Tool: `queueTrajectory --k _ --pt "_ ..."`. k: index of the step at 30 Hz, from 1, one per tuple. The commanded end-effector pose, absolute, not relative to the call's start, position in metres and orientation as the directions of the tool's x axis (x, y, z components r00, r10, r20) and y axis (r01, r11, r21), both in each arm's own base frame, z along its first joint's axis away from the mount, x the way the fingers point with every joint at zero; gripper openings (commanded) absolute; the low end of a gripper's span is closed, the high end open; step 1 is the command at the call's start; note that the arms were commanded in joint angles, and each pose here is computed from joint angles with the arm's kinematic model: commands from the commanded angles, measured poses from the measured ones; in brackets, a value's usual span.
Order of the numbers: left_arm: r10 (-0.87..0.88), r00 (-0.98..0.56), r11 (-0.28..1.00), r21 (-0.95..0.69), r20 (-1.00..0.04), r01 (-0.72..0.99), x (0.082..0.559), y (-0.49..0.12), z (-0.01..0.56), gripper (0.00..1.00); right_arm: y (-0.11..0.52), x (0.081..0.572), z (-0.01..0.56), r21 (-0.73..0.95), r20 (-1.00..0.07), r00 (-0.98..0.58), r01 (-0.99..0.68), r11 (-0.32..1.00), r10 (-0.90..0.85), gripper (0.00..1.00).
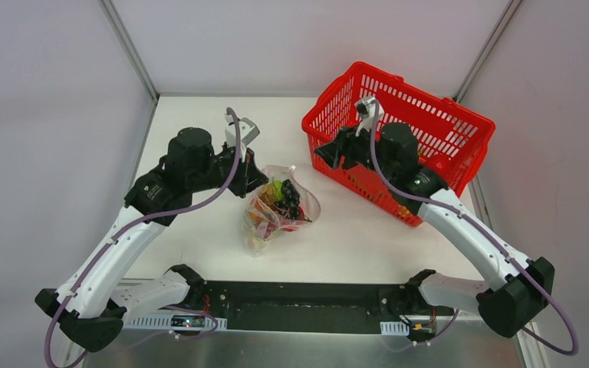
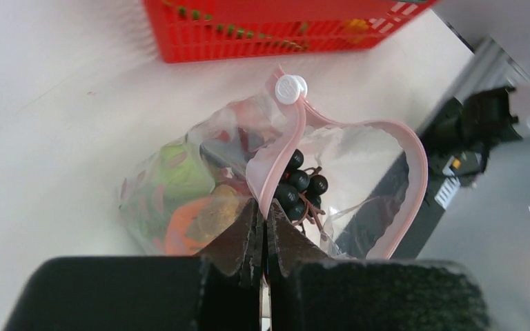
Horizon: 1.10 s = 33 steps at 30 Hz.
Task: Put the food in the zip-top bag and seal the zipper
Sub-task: Adjust the zipper food storage bag at the center of the board, then pick up the fake fruit from the bin.
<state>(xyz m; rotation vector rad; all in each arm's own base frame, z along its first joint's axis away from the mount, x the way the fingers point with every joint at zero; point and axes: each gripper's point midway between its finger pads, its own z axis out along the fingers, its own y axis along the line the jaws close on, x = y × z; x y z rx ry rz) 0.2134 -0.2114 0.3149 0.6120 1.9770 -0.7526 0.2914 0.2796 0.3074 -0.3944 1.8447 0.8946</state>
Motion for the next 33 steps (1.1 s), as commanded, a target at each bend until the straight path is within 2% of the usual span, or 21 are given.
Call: queueTrajectory --k 1,6,8,11,15,17,19,22,26,29,33 --pt "0.135 -0.251 0.412 -0.176 -0.959 0.894 0.174 -0.235 0.369 0.0 0.277 0.262 0.332 0.297 -0.952 -0.286 -0.792 0.533 0.106 0.54" --pt "0.197 -0.155 0.285 -0.095 -0.968 0.954 0.15 -0.233 0.379 0.0 0.274 0.19 0.317 0.016 -0.999 -0.026 -0.973 0.231 -0.041 0.61" --pt "0.232 -0.155 0.254 -0.094 -0.96 0.963 0.146 -0.233 0.376 0.0 0.268 0.176 0.314 -0.07 -0.997 0.063 -0.98 0.187 -0.046 0.64" --pt "0.268 -0.169 0.197 -0.117 -0.948 0.973 0.138 -0.236 0.371 0.0 0.263 0.162 0.314 -0.122 -0.992 0.117 -0.982 0.144 -0.042 0.67" --pt "0.245 -0.199 0.236 -0.141 -0.949 0.961 0.147 -0.239 0.372 0.0 0.262 0.151 0.314 -0.117 -0.993 0.113 -0.989 0.093 -0.044 0.7" --pt "0.229 -0.205 0.279 -0.137 -0.952 0.95 0.154 -0.237 0.373 0.0 0.261 0.163 0.313 -0.104 -0.994 0.097 -0.981 0.163 -0.051 0.7" --pt "0.217 -0.219 0.353 -0.132 -0.951 0.926 0.164 -0.233 0.372 0.0 0.256 0.19 0.322 -0.062 -0.998 0.056 -0.945 0.32 -0.027 0.7" --pt "0.204 -0.232 0.468 -0.113 -0.951 0.877 0.18 -0.222 0.372 0.0 0.24 0.235 0.344 0.044 -0.998 -0.017 -0.819 0.572 0.053 0.72" --pt "0.181 -0.259 0.586 -0.107 -0.949 0.803 0.197 -0.209 0.368 0.0 0.219 0.284 0.358 0.171 -0.985 -0.096 -0.626 0.761 0.142 0.75" --pt "0.176 -0.279 0.632 -0.109 -0.944 0.767 0.206 -0.205 0.361 0.0 0.201 0.325 0.356 0.299 -0.952 -0.205 -0.462 0.835 0.228 0.75" --pt "0.147 -0.326 0.692 -0.138 -0.934 0.708 0.216 -0.2 0.35 0.0 0.18 0.378 0.329 0.461 -0.852 -0.406 -0.282 0.841 0.331 0.76"
